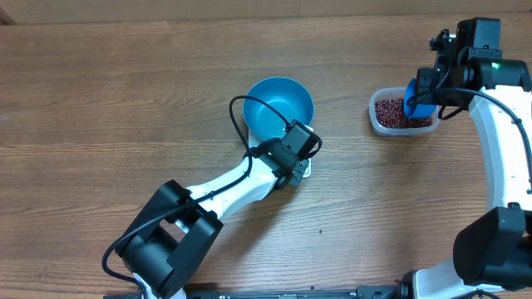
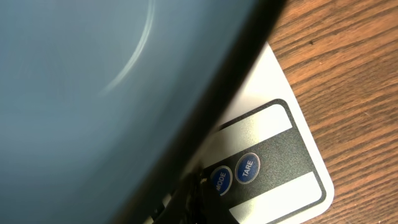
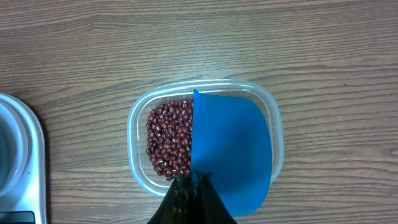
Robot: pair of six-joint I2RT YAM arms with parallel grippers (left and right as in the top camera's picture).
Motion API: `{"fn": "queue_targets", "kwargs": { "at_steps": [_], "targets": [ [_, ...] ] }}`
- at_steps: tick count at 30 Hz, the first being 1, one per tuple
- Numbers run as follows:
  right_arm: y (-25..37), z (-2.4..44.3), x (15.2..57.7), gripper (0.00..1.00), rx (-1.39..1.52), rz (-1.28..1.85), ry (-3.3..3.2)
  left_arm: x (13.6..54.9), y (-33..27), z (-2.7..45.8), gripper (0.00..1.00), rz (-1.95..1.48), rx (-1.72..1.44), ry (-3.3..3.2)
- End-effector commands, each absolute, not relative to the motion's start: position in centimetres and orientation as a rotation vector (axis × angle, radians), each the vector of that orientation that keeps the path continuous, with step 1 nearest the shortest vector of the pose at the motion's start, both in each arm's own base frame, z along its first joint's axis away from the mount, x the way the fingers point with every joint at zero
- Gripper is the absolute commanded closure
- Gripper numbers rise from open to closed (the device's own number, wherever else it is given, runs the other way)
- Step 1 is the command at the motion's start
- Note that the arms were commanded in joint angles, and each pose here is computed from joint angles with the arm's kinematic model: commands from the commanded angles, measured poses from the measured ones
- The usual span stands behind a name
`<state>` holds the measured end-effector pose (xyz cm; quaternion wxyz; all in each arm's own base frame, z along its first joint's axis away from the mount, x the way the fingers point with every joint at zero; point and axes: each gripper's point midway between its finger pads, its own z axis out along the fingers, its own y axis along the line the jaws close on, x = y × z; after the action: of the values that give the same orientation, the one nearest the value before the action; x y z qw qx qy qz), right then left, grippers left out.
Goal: Scoop item into bowl and weigh 150g on scale
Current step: 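Press the scale's tare button with the left gripper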
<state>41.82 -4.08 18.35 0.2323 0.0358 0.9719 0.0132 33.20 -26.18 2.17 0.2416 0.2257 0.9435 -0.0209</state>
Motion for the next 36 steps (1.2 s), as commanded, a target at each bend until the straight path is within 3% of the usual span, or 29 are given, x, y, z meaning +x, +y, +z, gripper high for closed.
{"fn": "queue_targets", "kwargs": {
  "at_steps": [1, 36],
  "targets": [
    [-4.2, 19.3, 42.2, 0.96, 0.095, 0.029, 2.641, 33.3, -25.2, 1.3, 0.96, 0.021, 0.628, 2.584],
    [-4.2, 19.3, 42.2, 0.96, 0.095, 0.028, 2.642, 32.3, -25.0, -0.9, 0.96, 0.032, 0.696, 2.64]
  ]
}}
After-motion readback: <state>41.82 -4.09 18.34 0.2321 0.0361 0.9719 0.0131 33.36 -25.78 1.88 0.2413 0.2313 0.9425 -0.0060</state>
